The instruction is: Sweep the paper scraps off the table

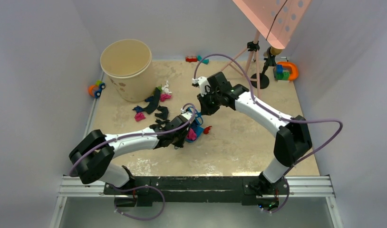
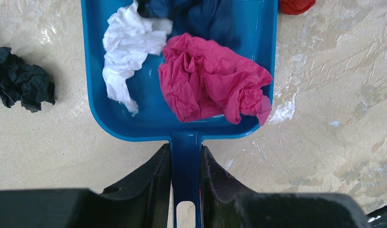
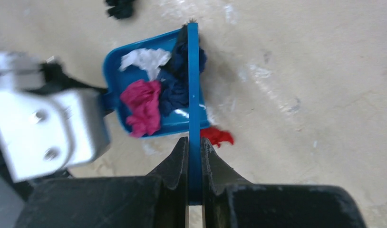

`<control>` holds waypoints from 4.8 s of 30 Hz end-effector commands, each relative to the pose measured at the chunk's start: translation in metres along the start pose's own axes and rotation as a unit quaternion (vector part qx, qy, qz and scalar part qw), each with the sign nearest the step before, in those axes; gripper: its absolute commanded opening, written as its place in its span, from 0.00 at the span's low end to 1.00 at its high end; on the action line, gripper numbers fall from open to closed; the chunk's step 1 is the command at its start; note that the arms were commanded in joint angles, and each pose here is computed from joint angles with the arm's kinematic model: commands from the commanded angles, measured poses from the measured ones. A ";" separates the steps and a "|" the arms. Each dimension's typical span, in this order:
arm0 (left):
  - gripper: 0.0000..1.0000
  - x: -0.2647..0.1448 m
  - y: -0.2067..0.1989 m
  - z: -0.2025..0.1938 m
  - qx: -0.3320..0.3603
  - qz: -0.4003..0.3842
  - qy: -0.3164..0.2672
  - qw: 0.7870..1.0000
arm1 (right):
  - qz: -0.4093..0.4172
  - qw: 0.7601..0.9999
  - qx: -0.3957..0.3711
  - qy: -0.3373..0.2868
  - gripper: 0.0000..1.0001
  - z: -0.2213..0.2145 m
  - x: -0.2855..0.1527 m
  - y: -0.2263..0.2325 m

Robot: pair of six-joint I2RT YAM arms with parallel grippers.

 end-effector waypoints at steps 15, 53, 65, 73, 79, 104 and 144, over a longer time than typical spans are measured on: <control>0.00 -0.010 0.012 0.020 -0.008 0.035 -0.057 0.998 | 0.008 0.990 0.019 -0.137 0.00 0.009 -0.102 0.022; 0.00 0.006 0.010 0.013 -0.036 0.024 -0.008 0.999 | 0.042 0.995 -0.087 -0.011 0.00 -0.030 0.006 0.043; 0.00 -0.020 0.017 0.022 -0.029 0.034 -0.095 0.994 | 0.028 0.995 -0.052 -0.081 0.00 -0.010 -0.043 0.049; 0.00 -0.038 0.028 0.023 -0.031 0.054 -0.130 0.990 | -0.003 0.991 -0.038 -0.128 0.00 0.011 -0.078 0.049; 0.00 -0.047 0.030 0.023 -0.036 0.054 -0.141 0.988 | -0.062 0.982 0.003 -0.179 0.00 0.028 -0.106 0.038; 0.00 -0.127 0.086 0.076 -0.108 0.180 -0.154 0.965 | -0.176 0.933 0.145 -0.278 0.00 -0.034 -0.123 -0.029; 0.00 -0.202 0.284 0.222 -0.589 -0.210 -0.297 0.721 | -0.116 0.950 0.150 -0.247 0.00 -0.059 -0.110 -0.016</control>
Point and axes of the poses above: each gripper's point midway between its finger pads, its own x axis out along the fingers, its own y axis along the line the jaws close on, z = x × y, the point moved 4 cm from there along -x, back along the fingers, and after that the axes turned 12 degrees about x, right-handed, at the moved point
